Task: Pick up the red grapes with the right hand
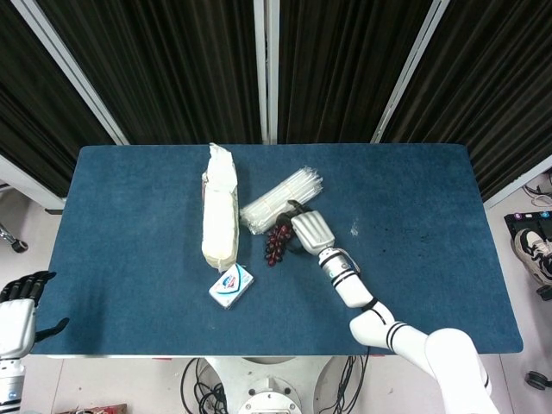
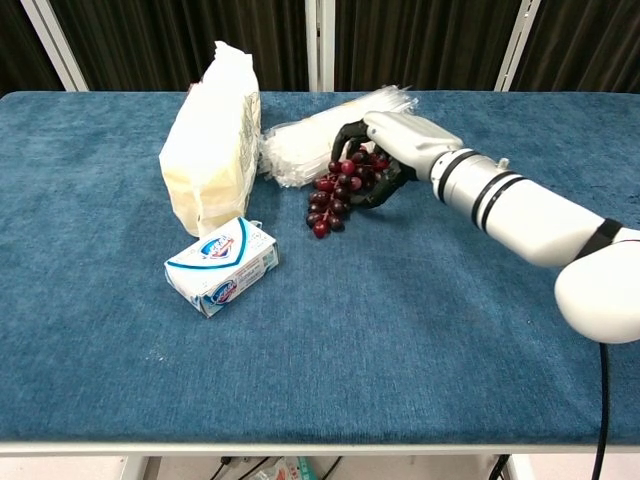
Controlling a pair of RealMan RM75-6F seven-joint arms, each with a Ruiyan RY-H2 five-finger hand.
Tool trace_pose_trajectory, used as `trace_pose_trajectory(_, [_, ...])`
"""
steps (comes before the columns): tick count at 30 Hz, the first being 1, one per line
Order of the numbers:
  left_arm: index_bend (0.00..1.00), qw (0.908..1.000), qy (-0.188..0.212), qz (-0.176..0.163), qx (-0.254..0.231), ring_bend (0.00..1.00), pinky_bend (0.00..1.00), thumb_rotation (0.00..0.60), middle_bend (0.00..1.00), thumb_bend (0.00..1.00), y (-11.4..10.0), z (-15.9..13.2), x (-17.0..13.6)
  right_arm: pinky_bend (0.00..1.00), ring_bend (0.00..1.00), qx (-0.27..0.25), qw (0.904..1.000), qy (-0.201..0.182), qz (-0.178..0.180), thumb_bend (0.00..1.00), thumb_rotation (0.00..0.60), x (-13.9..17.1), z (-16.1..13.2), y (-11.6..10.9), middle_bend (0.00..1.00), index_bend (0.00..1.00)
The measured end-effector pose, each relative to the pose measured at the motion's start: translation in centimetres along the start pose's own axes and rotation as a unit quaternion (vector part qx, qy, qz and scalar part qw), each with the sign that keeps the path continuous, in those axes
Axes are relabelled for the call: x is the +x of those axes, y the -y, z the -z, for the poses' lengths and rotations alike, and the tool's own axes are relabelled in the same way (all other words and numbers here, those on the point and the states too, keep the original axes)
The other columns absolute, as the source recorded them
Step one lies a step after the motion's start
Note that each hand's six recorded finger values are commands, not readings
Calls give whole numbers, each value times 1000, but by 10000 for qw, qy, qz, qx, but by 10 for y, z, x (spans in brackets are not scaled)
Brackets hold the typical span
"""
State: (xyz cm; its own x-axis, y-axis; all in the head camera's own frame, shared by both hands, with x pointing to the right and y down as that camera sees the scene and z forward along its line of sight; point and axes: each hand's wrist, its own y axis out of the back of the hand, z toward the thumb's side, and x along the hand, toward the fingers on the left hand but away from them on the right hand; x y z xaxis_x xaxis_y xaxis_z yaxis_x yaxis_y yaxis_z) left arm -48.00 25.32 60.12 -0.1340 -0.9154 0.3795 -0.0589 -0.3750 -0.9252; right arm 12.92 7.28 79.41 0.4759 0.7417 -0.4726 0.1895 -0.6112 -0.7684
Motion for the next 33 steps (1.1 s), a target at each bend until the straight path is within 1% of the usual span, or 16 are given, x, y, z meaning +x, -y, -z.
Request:
trace_pose_trajectory(1, [218,10000,-8,-5,-2,167,192,600,198,0,0,1,0,305,242,48,10000,-34,3,180,600,-1,-2,2,420,426])
trace_pose_trajectory(4, [220,10000,-43,-26,-8,167,192,600,198,0,-1,3,-3,393,336,275,9994,-171,97,254,600,-2,-8,4,508,558])
trace_pose_trajectory(5, [220,10000,-60,-28,-12,167,192,600,198,0,-2,4,-4,436,379,373,9989,-230,177,290,600,-1,-10,3,545,613])
trace_pose_trajectory(8, [220,9999,-103,-45,-12,167,192,600,198,0,-3,7,-7,508,438,566,9967,-370,444,336,600,2,-13,-1,587,680])
trace_pose_trajectory(13, [220,9999,-103,-96,-25,167,192,600,198,0,-6,8,-9,534,453,484,9938,-548,838,375,600,9,-15,-13,590,685])
trace_pose_trajectory(16, [220,9999,-89,-101,-23,168,192,600,198,0,-7,7,-9,538,455,356,9913,-663,1083,387,600,16,-12,-28,588,686])
trace_pose_trajectory(20, [220,9999,-74,-125,-7,168,192,600,198,0,-8,5,-9,541,452,128,9850,-956,1429,386,600,31,-13,-52,585,687])
trace_pose_trajectory(22, [220,9999,-61,-135,6,168,192,600,198,0,-10,4,-9,541,449,-4,9820,-1111,1528,386,600,38,-16,-62,585,687])
trace_pose_trajectory(25, [220,9999,-27,-146,29,168,192,600,198,0,-11,1,-8,541,449,-319,9759,-1389,1655,387,600,52,-26,-78,584,686])
trace_pose_trajectory(28, [220,9999,19,-149,44,167,192,600,198,0,-12,-3,-6,542,448,-728,9664,-1706,1778,387,600,68,-42,-95,581,686])
trace_pose_trajectory(31, [220,9999,58,-143,60,167,192,600,197,0,-13,-6,-5,542,448,-1166,9533,-2046,1890,386,600,84,-62,-113,579,686])
trace_pose_trajectory(33, [220,9999,74,-137,76,167,192,600,198,0,-13,-8,-3,542,448,-1440,9424,-2287,1970,387,600,95,-76,-127,578,686])
